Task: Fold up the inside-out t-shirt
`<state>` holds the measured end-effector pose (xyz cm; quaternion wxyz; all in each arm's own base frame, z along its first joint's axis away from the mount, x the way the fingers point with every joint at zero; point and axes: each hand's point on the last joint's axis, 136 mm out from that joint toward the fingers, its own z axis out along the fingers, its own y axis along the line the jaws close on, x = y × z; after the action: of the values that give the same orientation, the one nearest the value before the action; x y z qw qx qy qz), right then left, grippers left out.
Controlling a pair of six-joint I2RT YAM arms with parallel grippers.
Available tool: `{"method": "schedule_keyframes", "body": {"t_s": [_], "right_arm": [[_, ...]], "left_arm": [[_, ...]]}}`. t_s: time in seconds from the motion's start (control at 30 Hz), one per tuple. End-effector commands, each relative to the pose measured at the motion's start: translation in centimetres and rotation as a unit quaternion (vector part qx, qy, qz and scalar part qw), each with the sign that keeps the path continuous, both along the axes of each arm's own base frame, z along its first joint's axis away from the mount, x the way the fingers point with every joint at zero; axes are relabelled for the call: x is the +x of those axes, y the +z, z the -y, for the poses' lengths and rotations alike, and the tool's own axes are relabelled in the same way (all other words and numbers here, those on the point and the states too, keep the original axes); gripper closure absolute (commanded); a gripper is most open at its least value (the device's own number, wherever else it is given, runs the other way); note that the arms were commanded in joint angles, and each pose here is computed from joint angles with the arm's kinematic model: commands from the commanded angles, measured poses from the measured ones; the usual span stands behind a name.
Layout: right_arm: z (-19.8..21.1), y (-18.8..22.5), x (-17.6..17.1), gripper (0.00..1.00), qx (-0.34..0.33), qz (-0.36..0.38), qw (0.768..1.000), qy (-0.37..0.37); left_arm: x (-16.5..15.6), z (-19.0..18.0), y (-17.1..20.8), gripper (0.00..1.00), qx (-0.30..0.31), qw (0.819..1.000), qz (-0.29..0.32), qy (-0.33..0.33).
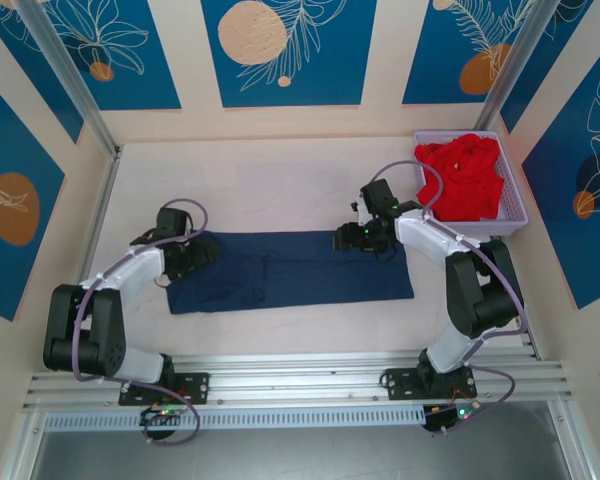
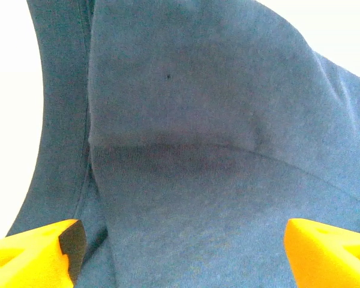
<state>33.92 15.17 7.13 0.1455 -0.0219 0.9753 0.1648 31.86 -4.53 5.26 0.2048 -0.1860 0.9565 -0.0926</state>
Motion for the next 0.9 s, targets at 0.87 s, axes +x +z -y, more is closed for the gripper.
{"method": "schedule_keyframes", "body": {"t_s": [0.87], "right_arm": [[-0.6, 1.1, -0.7, 0.28, 0.082, -0.004, 0.996, -0.035]], "left_arm": [[0.6, 1.7, -3.6, 0.03, -0.018, 0.987, -0.086, -0.132]]}}
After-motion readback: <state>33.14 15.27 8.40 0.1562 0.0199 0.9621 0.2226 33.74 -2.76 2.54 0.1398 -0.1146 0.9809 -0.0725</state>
